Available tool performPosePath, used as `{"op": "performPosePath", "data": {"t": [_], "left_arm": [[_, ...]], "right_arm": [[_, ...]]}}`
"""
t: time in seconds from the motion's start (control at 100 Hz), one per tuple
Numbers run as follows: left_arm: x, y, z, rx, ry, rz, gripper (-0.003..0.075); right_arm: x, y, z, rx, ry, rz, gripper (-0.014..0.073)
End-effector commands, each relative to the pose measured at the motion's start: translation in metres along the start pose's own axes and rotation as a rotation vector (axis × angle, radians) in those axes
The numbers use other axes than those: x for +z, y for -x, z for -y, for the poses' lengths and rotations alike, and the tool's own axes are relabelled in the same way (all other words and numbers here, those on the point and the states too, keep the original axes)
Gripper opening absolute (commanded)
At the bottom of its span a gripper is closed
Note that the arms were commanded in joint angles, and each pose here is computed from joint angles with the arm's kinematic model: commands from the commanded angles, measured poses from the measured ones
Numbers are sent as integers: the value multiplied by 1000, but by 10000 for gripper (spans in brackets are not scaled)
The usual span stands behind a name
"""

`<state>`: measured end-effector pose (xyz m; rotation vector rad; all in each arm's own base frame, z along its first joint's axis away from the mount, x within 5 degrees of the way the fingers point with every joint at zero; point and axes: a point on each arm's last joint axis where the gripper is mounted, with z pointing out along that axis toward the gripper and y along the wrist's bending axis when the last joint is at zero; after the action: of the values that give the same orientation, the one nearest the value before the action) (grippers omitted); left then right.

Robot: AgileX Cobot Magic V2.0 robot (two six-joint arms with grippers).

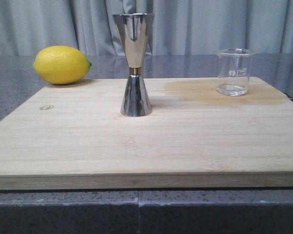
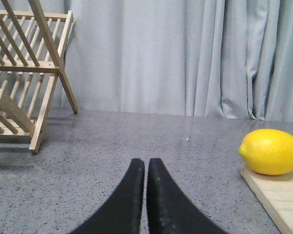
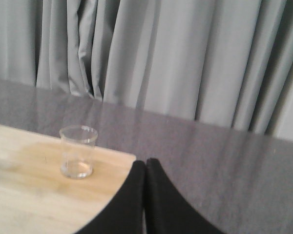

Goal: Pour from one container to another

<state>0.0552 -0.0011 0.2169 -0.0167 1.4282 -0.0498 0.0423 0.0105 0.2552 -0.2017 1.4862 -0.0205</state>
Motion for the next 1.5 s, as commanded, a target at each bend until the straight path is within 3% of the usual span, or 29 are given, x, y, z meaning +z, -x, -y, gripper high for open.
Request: {"op": "performPosePath", "data": {"t": [0.0, 0.11, 0.34, 0.61, 0.93, 1.49], "left_arm": [[-2, -1, 1, -20, -15, 75, -19], [-2, -1, 1, -20, -15, 75, -19], [-2, -1, 1, -20, -15, 75, -19], [-2, -1, 1, -20, -15, 75, -19], [-2, -1, 1, -20, -15, 75, -19], [-2, -1, 1, -20, -15, 75, -19]], "right_arm": [[-5, 9, 7, 52, -69, 4, -72], [-5, 9, 9, 42, -90, 15, -72], [1, -6, 10, 31, -145, 213, -72], [7, -40, 6, 115, -129, 120, -72], [6, -41, 10, 98, -201, 109, -72], [6, -41, 10, 97, -203, 109, -72]]}}
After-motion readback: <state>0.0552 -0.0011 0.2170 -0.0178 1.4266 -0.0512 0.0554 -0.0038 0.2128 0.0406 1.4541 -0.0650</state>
